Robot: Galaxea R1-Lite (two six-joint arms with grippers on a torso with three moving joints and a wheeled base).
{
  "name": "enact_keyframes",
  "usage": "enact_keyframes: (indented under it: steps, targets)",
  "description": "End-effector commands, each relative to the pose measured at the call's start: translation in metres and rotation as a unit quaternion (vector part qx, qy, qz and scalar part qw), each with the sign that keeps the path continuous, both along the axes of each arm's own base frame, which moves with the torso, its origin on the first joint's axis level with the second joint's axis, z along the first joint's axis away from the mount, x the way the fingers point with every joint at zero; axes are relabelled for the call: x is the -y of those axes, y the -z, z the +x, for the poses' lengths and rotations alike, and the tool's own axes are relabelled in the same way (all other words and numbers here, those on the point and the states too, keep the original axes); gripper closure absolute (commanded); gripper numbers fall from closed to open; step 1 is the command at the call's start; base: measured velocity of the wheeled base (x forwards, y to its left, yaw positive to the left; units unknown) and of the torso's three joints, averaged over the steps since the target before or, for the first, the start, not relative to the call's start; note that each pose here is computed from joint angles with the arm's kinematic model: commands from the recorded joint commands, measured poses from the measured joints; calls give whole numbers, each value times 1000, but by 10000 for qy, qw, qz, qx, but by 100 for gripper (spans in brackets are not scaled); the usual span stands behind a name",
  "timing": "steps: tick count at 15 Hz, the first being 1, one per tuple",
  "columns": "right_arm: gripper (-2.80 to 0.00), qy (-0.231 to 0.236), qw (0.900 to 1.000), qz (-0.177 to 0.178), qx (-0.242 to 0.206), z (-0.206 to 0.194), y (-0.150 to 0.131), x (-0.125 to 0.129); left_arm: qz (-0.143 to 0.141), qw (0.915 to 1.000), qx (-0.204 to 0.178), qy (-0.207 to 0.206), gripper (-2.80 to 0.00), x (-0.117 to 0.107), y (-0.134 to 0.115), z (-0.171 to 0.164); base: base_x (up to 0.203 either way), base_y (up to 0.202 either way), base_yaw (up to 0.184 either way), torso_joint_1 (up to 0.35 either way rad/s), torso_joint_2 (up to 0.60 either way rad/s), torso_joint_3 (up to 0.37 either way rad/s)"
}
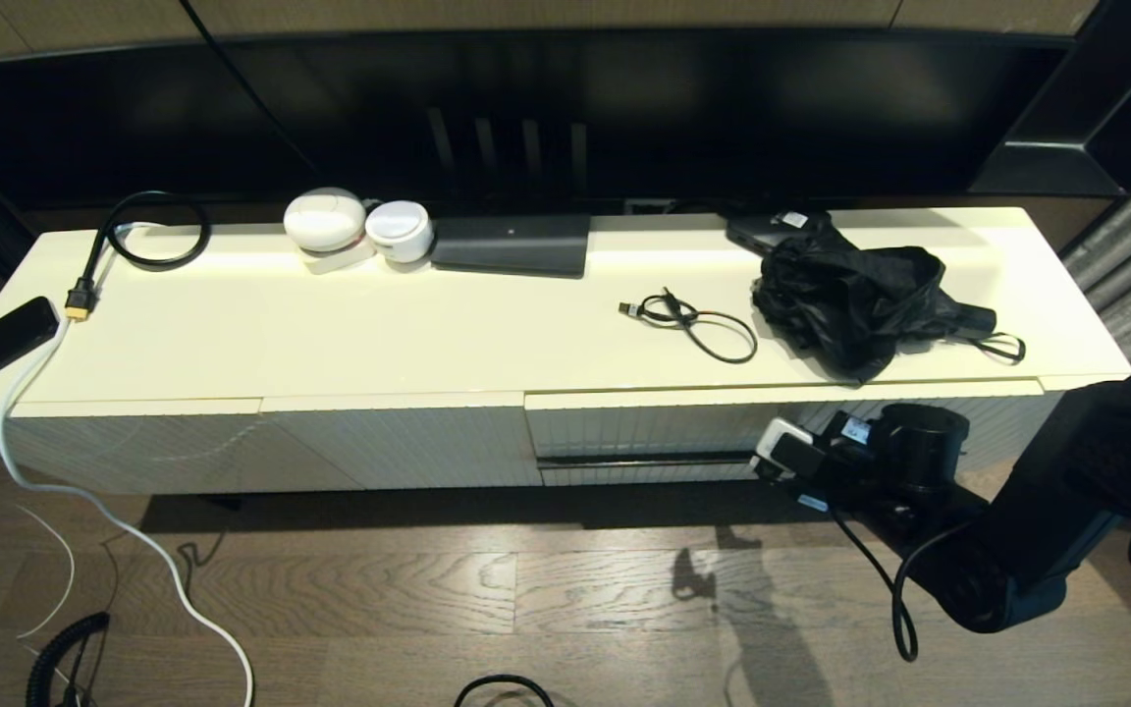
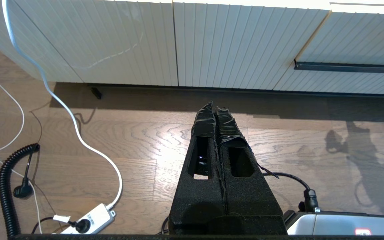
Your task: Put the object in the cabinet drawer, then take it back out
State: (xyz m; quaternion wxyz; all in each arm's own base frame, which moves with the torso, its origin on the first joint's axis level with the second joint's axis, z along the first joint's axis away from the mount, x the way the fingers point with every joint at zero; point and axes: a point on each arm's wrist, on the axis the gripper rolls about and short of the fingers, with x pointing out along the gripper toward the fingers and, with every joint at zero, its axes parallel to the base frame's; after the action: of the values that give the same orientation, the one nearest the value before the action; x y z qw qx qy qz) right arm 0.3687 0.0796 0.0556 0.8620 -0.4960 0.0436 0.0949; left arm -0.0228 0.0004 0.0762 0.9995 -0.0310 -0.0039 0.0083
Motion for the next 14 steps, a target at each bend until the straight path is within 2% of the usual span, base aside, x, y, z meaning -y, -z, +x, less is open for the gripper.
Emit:
enact_keyframes:
  steps: [1, 6, 12, 14]
  targets:
    - [0, 36, 9999, 2, 165, -7, -15, 2, -5, 10000, 4, -8, 0, 0, 0, 0, 0, 0, 0, 0, 0, 0]
    - [0, 125, 9999, -39, 61, -56, -59, 17, -5, 10000, 2, 0, 0, 0, 0, 0, 0, 0, 0, 0, 0, 0]
    - [0, 522, 9983, -40, 244, -142, -124, 42, -5, 10000, 2, -8, 0, 0, 0, 0, 0, 0, 0, 0, 0, 0]
    - [0, 702, 9974, -64, 141, -177, -139, 53, -5, 10000, 2, -8, 0, 0, 0, 0, 0, 0, 0, 0, 0, 0]
